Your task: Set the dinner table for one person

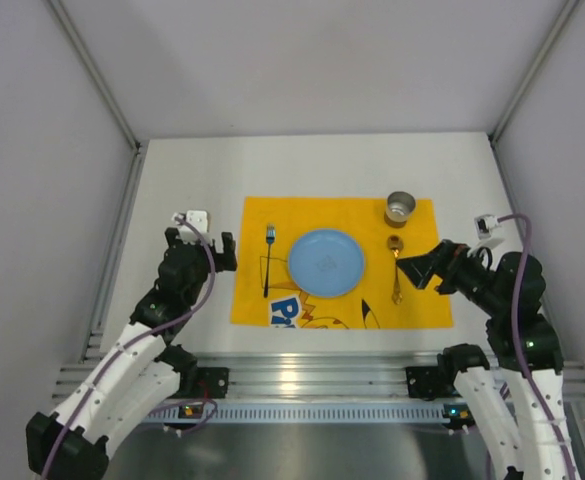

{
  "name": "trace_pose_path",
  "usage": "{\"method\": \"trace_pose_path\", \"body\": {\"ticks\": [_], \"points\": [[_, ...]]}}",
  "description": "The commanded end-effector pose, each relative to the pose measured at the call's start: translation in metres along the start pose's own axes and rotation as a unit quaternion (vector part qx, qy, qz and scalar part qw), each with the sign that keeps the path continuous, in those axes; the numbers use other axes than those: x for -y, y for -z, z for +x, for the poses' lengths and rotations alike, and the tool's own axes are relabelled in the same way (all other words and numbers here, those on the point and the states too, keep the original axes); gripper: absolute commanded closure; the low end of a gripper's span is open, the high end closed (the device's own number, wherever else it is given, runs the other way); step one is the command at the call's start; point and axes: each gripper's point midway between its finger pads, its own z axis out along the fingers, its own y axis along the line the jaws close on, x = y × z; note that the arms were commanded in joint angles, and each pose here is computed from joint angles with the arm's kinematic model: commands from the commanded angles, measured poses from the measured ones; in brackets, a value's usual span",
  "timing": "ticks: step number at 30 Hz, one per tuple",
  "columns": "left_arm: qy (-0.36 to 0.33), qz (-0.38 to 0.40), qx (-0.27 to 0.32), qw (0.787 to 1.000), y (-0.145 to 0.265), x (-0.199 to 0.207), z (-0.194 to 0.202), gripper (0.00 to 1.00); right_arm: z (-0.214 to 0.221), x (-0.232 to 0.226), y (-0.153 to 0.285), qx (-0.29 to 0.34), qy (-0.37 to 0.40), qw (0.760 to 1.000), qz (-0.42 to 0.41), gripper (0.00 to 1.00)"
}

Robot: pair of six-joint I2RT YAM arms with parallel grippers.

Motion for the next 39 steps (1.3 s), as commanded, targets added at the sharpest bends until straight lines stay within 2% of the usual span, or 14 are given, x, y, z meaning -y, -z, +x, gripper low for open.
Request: {"method": "trace_pose_path", "body": {"ticks": [1,5,9,10,12,13,14,18,22,23,25,27,30,39], "points": [[-0.003,-0.028,0.009,1.000,-0.011,-0.012,0.029,0.03,-0.005,-0.010,0.005,0.014,0.005,1.000,-0.019,0.00],[0.019,-0.064,0.014,0.998,-0.022,-0.035,0.057,0.02,-0.003,-0.014,0.007,0.010,0.005,1.000,-0.029,0.00],[-0.023,-0.060,0.025,0.998,-0.038,-0.043,0.062,0.02,-0.002,-0.024,0.016,0.012,0.019,0.999,-0.048,0.00],[-0.049,-0.062,0.003,0.997,-0.047,-0.046,0.074,0.02,0.002,-0.026,0.019,0.004,0.020,0.998,-0.053,0.00],[-0.052,-0.076,0.015,0.996,-0.059,-0.056,0.069,0.02,0.005,-0.027,0.021,-0.011,0.029,0.998,-0.052,0.00],[-0.048,-0.081,-0.006,0.996,-0.068,-0.061,0.084,0.02,0.013,-0.024,0.023,-0.031,0.025,0.998,-0.046,0.00],[-0.036,-0.091,0.024,0.995,-0.076,-0.070,0.071,0.02,0.011,-0.026,0.026,-0.034,0.036,0.998,-0.046,0.00],[-0.035,-0.093,0.005,0.995,-0.108,-0.077,0.076,0.09,0.015,-0.030,0.033,-0.062,0.043,0.996,-0.046,0.00],[-0.039,-0.087,0.009,0.995,-0.129,-0.078,0.078,0.08,0.016,-0.030,0.038,-0.071,0.044,0.996,-0.038,0.00],[-0.033,-0.101,0.027,0.994,-0.129,-0.088,0.075,0.06,0.017,-0.029,0.038,-0.073,0.046,0.996,-0.037,0.00],[0.031,-0.107,0.042,0.993,-0.122,-0.108,0.083,0.02,0.016,-0.028,0.037,-0.077,0.045,0.996,-0.032,0.00],[0.035,-0.099,0.088,0.991,-0.114,-0.105,0.078,0.02,0.017,-0.027,0.035,-0.083,0.044,0.995,-0.031,0.00],[0.033,-0.084,0.046,0.995,-0.119,-0.100,0.087,0.02,0.019,-0.022,0.031,-0.089,0.040,0.995,-0.023,0.00],[0.020,-0.066,0.052,0.996,-0.123,-0.095,0.085,0.02,0.039,0.023,0.018,-0.086,0.044,0.994,0.051,0.00]]}}
